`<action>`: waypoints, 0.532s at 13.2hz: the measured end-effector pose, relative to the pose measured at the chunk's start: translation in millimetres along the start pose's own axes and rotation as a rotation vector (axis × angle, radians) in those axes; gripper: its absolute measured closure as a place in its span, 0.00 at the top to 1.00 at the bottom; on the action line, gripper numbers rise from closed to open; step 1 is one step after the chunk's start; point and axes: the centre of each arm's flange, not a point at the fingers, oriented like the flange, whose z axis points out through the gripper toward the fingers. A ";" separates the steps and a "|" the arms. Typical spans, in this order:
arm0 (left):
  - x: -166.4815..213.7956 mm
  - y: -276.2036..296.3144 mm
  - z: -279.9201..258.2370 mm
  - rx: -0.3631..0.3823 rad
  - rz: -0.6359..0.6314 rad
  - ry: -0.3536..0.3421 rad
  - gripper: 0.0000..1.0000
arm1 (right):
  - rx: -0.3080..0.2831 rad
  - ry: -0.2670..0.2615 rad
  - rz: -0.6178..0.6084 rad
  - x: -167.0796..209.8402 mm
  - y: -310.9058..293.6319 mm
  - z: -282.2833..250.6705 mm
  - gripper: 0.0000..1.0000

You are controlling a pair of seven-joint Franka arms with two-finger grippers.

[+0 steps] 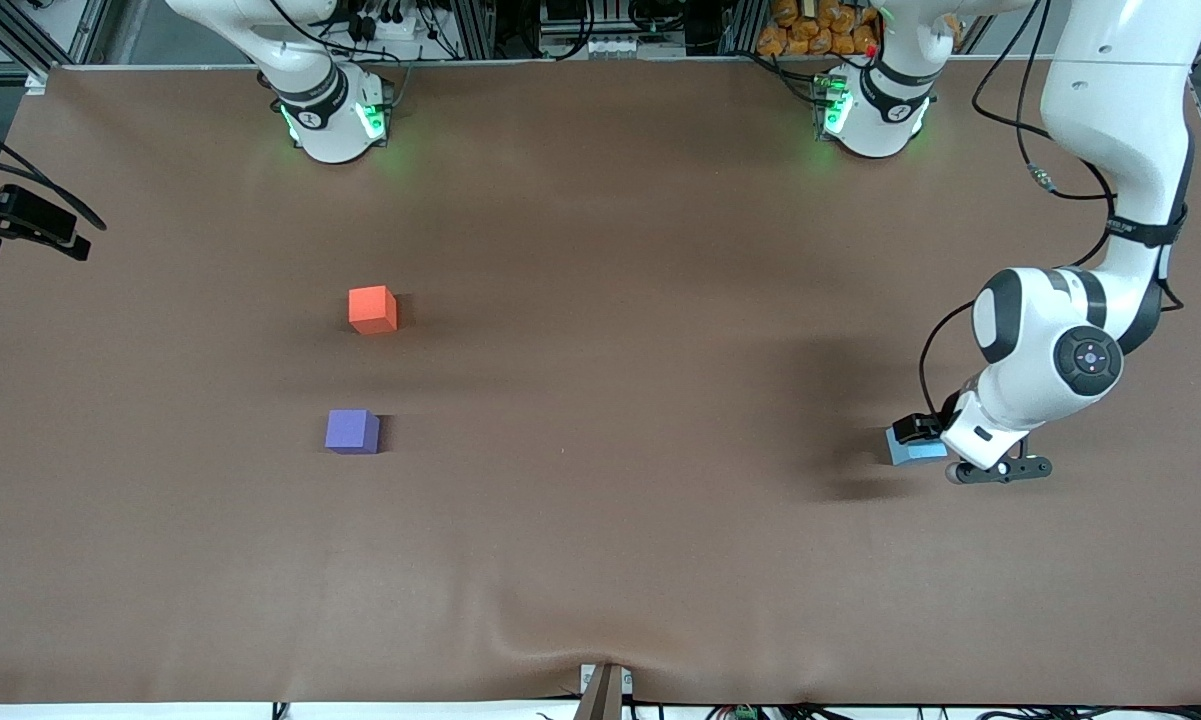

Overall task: Place blue block between orange and purple blocks
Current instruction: 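Close the left gripper on the light-blue cube and lift it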

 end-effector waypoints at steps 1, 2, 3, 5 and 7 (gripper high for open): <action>0.3 -0.1 5.0 -0.001 0.011 0.001 1.00 | 0.000 0.000 0.000 0.0 -0.2 0.0 1.00; 0.2 -0.1 10.8 -0.001 0.015 0.000 1.00 | 0.000 0.000 0.000 0.0 -0.2 0.0 1.00; 0.1 -0.1 16.4 -0.001 0.016 0.000 1.00 | 0.000 0.000 0.000 0.0 -0.2 0.0 1.00; -1.2 -0.7 26.8 -0.001 0.029 -0.011 1.00 | 0.000 0.000 -0.001 0.0 -0.3 0.0 1.00; -2.5 -1.4 34.8 0.000 0.040 -0.022 0.91 | 0.000 0.000 0.000 0.0 -0.3 0.0 1.00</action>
